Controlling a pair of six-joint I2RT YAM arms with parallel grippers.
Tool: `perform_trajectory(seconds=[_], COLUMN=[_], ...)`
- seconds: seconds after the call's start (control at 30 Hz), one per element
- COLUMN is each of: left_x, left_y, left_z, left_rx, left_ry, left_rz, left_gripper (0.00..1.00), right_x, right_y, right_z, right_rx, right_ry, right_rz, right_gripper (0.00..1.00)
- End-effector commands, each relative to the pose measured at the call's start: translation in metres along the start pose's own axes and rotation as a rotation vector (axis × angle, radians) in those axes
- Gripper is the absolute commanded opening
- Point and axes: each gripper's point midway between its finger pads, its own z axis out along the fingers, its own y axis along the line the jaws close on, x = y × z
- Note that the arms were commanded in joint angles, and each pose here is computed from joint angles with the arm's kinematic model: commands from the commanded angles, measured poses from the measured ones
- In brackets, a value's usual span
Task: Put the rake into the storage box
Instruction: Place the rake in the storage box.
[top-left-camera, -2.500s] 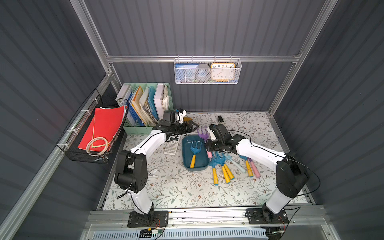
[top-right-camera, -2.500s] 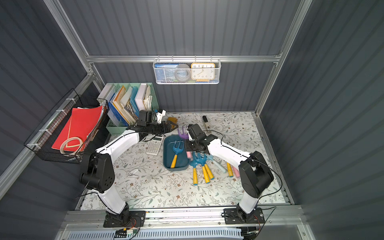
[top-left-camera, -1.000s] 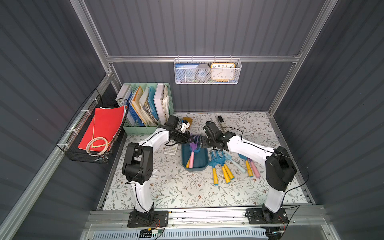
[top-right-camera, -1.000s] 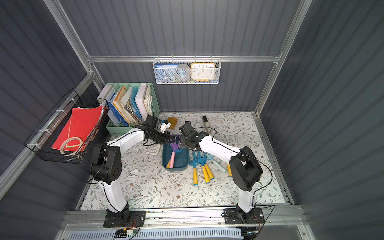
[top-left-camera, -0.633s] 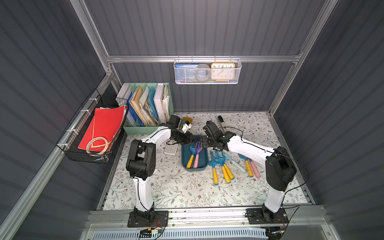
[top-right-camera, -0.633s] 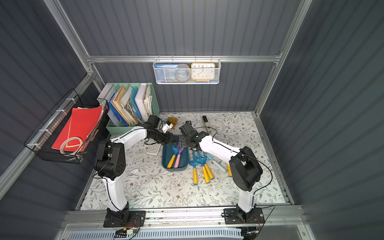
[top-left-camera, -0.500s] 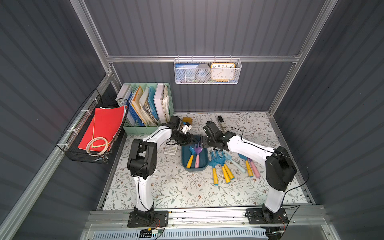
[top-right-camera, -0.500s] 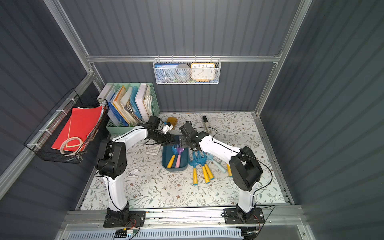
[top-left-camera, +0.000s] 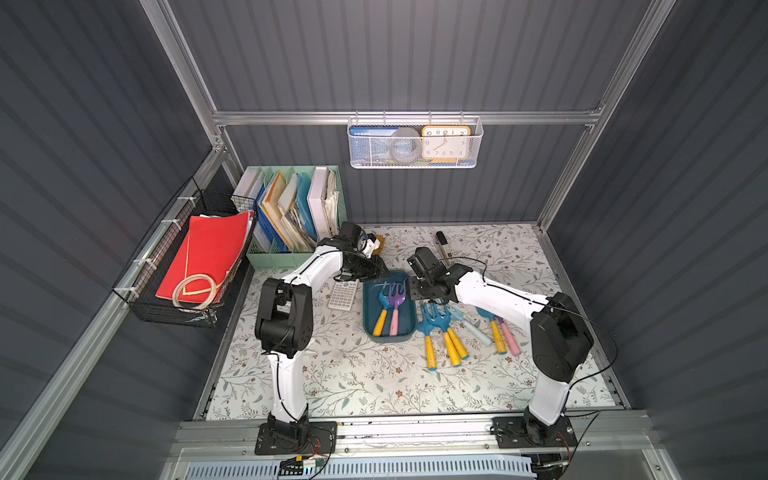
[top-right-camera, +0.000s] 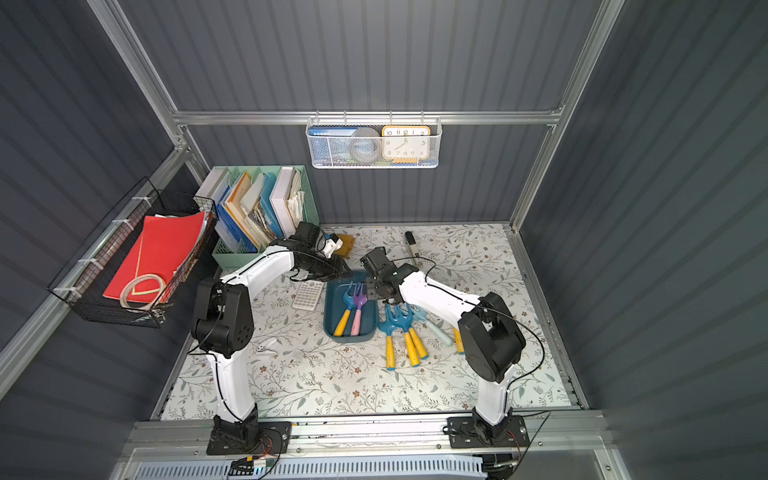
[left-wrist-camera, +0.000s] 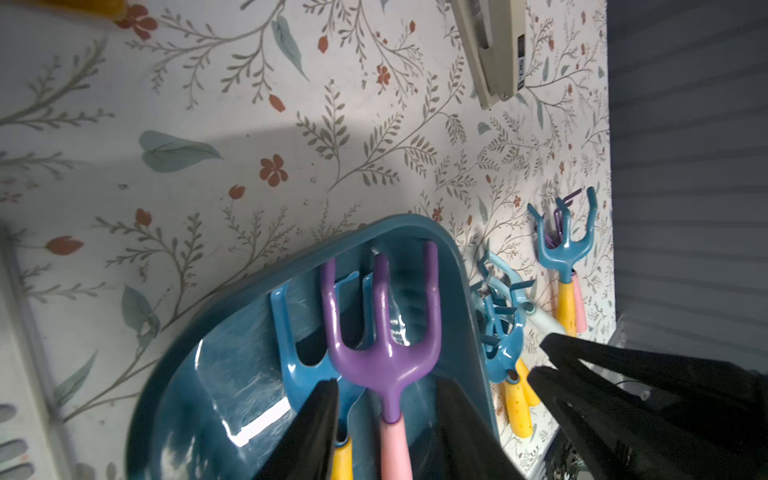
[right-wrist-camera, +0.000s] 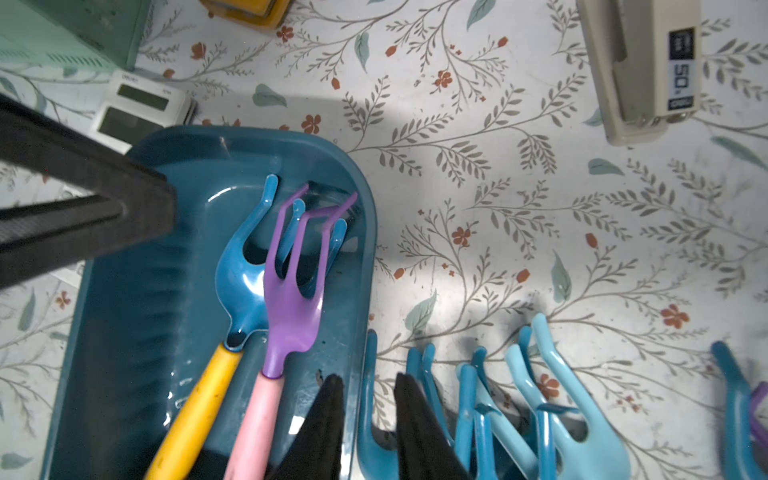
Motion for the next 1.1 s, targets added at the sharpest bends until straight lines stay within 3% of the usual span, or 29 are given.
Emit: perform_trajectory(seconds=[0.0,0.23,0.4,0.73,0.87,0.97,1.07], left_x=[0.017,0.045,0.052,0.05,0.041,0.022,0.004], left_y=[-0.019,-0.027,-0.016,0.037,0.028,0.009,-0.013], left_z=[0.01,0.033,0.052,0.065,0.055,0.038,0.02], left_rx=[0.115,0.144,0.112,-0.16,-0.16,-0.137,-0.095], left_ry=[0.105,0.219,0.275,0.285,0.246,0.169,0.073], left_rz=[0.024,0.076,0.051,-0.039,-0.018,0.019,0.054], left_gripper=[0.43,0.39,0.38,0.39,0.38,0.46,0.61], right_x=[-0.001,-0.002,-0.001,0.008,0.013,0.027,0.045], right_y=[-0.016,-0.026,-0.027,-0.031,-0.035,-0.046,-0.063], right_z=[-0.001,0.0,0.001,0.003,0.001,-0.002,-0.009], right_rx=[0.052,0.066,0.064,0.066,0.077,0.118,0.169], right_ry=[-0.003,0.008,0.012,0.027,0.032,0.064,0.091], right_rz=[0.018,0.048,0.054,0.073,0.073,0.065,0.05], right_gripper=[0.25,0.26,0.26,0.26,0.27,0.29,0.29])
